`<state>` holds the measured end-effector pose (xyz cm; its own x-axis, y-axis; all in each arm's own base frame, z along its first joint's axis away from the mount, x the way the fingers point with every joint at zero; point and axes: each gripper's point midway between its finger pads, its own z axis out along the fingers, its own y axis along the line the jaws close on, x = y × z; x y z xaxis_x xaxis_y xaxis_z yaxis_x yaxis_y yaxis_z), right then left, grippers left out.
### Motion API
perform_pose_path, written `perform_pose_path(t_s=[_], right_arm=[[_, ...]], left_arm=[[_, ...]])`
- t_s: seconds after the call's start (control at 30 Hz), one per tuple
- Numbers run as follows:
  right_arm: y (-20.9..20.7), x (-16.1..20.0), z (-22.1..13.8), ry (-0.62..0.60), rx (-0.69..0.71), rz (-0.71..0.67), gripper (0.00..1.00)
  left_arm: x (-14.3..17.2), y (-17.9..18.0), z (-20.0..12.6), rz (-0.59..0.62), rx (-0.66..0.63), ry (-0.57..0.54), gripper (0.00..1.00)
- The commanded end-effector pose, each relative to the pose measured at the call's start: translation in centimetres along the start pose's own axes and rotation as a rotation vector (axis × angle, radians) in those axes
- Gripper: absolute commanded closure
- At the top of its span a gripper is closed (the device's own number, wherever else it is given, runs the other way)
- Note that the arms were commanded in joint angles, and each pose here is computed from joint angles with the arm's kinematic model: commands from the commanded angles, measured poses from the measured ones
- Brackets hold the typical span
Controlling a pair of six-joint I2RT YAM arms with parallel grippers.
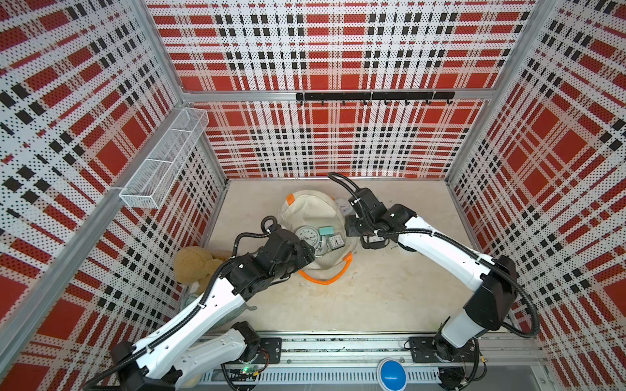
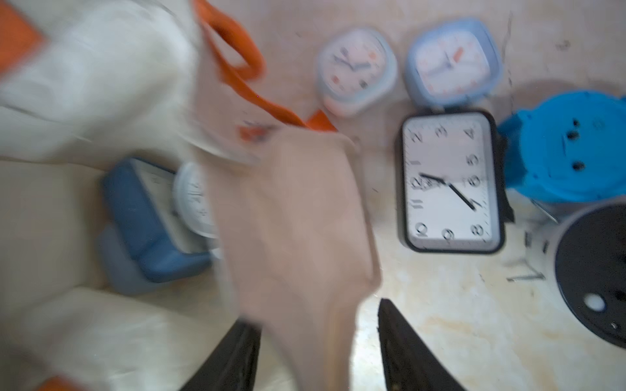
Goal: Take the alarm clock out of the canvas bag
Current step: Pick up the alarm from the canvas bag.
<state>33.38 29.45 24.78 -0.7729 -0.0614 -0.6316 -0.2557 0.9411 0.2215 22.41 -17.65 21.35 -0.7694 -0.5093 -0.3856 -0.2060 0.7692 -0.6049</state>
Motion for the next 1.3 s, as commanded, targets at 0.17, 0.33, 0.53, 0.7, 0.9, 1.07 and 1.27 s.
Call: perform_pose_path(t_s=[0.17, 0.33, 0.53, 0.7, 0.9, 1.07, 1.27], right_arm=[[8.8, -0.5, -0.8, 0.098, -0.142, 0.022, 0.44], [9.2, 3.2, 4.2, 0.212, -0.063, 0.322, 0.41], [9.2, 3.3, 9.1, 0.185, 0.003, 0.499, 0.36], [6.9, 3.5, 12.9, 0.174, 0.115, 0.663, 0.31], [4.3, 3.4, 15.7, 0.135, 0.158, 0.891, 0.28], [2.9, 3.0, 16.5, 0.109, 0.223, 0.95, 0.23], [1.5, 4.3, 18.0, 0.122, 0.283, 0.992, 0.23]], left_arm=[[0.8, 3.0, 0.3, -0.064, -0.047, -0.024, 0.29], [0.8, 3.3, 0.3, -0.076, -0.024, -0.042, 0.29], [1.0, 3.5, 0.3, -0.081, -0.005, -0.045, 0.29], [0.7, 3.5, -0.3, -0.078, 0.018, -0.063, 0.29], [0.5, 3.7, -0.4, -0.064, 0.021, -0.063, 0.29], [0.3, 3.5, 0.0, -0.061, 0.029, -0.058, 0.29], [0.0, 3.0, 0.5, -0.045, 0.034, -0.046, 0.28]])
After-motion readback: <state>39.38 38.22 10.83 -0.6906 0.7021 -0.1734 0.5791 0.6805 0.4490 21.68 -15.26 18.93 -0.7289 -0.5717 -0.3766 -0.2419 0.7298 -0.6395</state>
